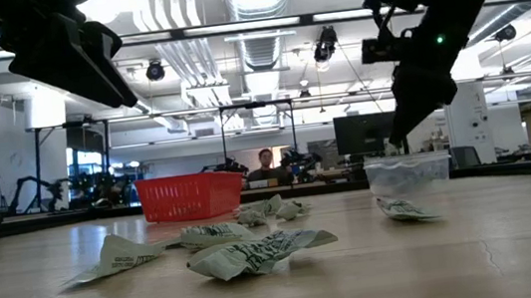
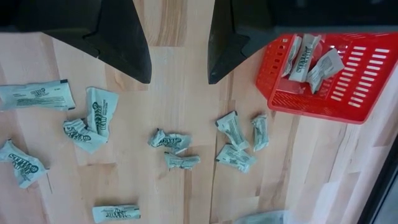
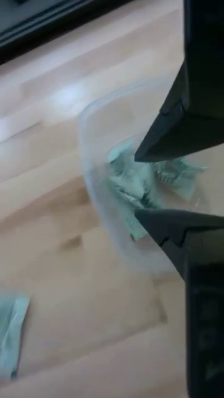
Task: Pick and place items into bin
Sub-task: Put the stevia packet into the red bin
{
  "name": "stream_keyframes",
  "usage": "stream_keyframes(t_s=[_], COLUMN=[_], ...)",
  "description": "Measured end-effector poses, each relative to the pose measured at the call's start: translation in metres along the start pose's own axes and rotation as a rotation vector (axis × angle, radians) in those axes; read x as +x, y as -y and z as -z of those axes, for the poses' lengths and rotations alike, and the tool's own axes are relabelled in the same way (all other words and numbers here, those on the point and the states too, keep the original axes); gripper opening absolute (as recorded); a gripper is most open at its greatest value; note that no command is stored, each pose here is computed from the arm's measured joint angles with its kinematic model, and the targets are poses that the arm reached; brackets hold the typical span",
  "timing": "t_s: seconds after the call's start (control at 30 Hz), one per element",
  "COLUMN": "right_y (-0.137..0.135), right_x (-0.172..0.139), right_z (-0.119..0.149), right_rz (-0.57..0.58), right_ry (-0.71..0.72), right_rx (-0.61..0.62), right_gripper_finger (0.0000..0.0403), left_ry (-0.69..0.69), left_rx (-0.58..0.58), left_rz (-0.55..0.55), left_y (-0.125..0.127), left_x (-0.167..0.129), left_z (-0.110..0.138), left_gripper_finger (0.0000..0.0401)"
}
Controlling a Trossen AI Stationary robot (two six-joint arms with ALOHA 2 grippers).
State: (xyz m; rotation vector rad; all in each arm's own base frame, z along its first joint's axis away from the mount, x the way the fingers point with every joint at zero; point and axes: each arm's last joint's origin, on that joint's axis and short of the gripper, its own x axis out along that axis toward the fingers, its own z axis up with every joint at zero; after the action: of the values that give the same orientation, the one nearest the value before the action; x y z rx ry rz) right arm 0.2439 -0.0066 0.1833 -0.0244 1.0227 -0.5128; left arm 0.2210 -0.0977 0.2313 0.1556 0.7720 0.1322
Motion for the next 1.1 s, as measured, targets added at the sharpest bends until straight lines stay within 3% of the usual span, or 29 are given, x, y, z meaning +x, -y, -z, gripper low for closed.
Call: stream_keyframes(t_s=[0.23, 0.4, 0.57, 0.67, 0.87, 1.0, 1.1], right_y=[-0.034, -0.067, -0.097, -0.108, -0.121, -0.123, -0.122], right_x=[-0.015, -0.019, -0.011, -0.009, -0.008, -0.008, -0.01], right_z=[-0.013, -0.008, 0.008, 0.008, 0.003, 0.0, 0.001], right_rz=[-0.332, -0.496, -0.532, -0.529, -0.547, -0.549, -0.551], right_ry=[0.18, 0.204, 0.154, 0.145, 0.159, 0.167, 0.169], right_rx=[-0.138, -0.19, -0.261, -0.246, -0.238, -0.245, -0.246], right_gripper_finger=[0.0153, 0.0146, 0.0138, 0.0134, 0.0133, 0.0134, 0.0131], left_ry=[-0.001, -0.001, -0.001, 0.0, 0.102, 0.159, 0.128], left_rx=[0.001, 0.0, -0.003, -0.007, -0.008, 0.085, 0.199], left_rz=[0.0, 0.0, 0.0, 0.004, 0.196, 0.253, 0.251], left_y=[0.0, 0.0, 0.0, 0.0, 0.013, 0.029, 0.04], left_x=[0.0, 0.0, 0.001, 0.001, 0.012, 0.024, 0.037], left_z=[0.0, 0.001, 0.001, 0.002, 0.001, -0.002, 0.0], left_gripper_finger=[0.0141, 0.0141, 0.0141, 0.0141, 0.0141, 0.0141, 0.0141])
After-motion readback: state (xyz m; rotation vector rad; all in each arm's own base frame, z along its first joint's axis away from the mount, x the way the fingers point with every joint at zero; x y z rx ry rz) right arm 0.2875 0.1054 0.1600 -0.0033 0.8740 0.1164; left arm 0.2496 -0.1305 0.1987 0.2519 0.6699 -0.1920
